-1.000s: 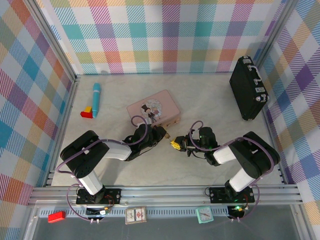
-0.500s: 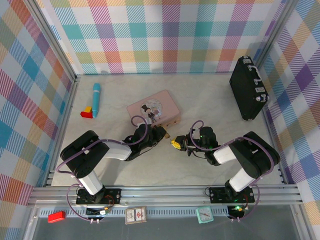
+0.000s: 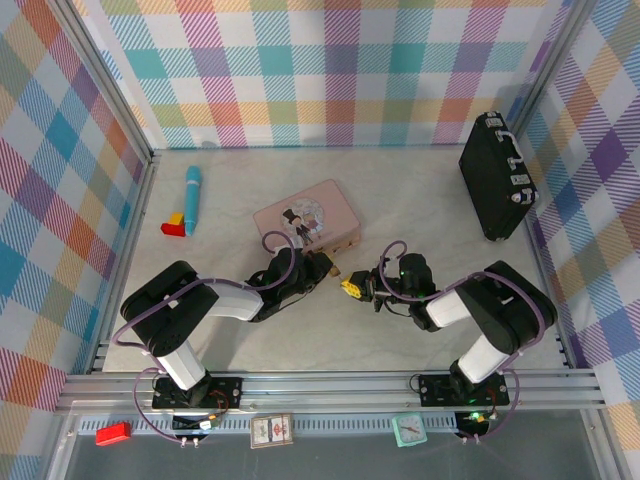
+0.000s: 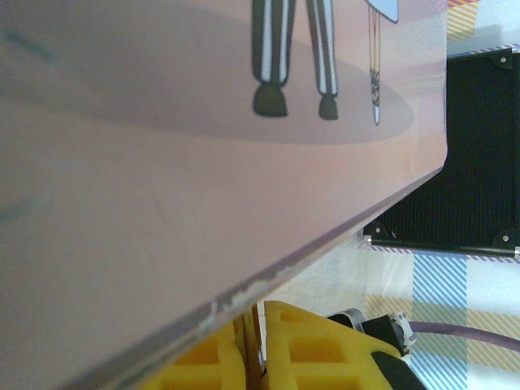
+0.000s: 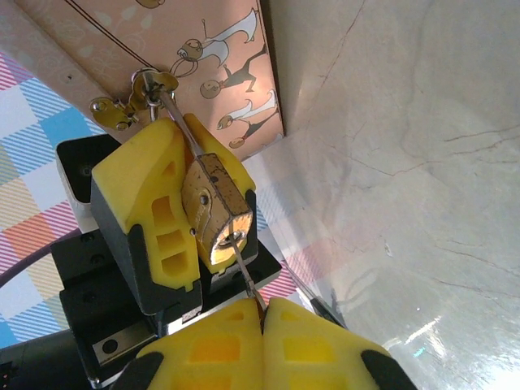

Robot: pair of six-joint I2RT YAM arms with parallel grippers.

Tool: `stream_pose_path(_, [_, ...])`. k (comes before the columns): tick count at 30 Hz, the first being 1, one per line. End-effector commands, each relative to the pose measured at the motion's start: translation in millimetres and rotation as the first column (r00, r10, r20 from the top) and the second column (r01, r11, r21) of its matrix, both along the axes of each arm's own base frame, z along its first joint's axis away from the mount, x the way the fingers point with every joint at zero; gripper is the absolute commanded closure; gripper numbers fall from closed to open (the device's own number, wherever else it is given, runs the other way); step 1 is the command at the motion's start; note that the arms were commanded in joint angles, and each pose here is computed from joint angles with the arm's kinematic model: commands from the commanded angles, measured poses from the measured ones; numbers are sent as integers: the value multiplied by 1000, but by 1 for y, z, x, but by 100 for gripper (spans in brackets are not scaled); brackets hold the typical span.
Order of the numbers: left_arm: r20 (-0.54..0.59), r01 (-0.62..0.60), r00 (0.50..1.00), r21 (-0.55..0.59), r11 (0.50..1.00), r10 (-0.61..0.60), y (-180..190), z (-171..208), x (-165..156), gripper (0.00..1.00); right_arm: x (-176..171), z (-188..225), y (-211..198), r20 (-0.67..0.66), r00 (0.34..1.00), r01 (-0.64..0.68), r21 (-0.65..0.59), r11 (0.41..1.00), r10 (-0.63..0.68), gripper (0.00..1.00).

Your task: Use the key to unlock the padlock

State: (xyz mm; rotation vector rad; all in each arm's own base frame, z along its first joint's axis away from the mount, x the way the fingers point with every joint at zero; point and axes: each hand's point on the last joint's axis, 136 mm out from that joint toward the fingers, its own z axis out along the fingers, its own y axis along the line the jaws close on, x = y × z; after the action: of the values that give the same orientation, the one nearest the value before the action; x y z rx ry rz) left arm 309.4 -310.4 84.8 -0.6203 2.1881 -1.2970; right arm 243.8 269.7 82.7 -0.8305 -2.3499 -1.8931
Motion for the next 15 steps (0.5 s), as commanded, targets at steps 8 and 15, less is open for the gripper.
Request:
stream_pose_path(8, [-31, 90, 995, -189, 978, -98, -30, 30, -21, 100, 4, 7, 1, 25, 1000, 7, 46, 999, -8, 100])
stream_pose_path(15, [-27, 88, 995, -204, 975, -96, -30, 32, -21, 100, 5, 3, 0, 12, 1000, 14, 45, 999, -14, 100])
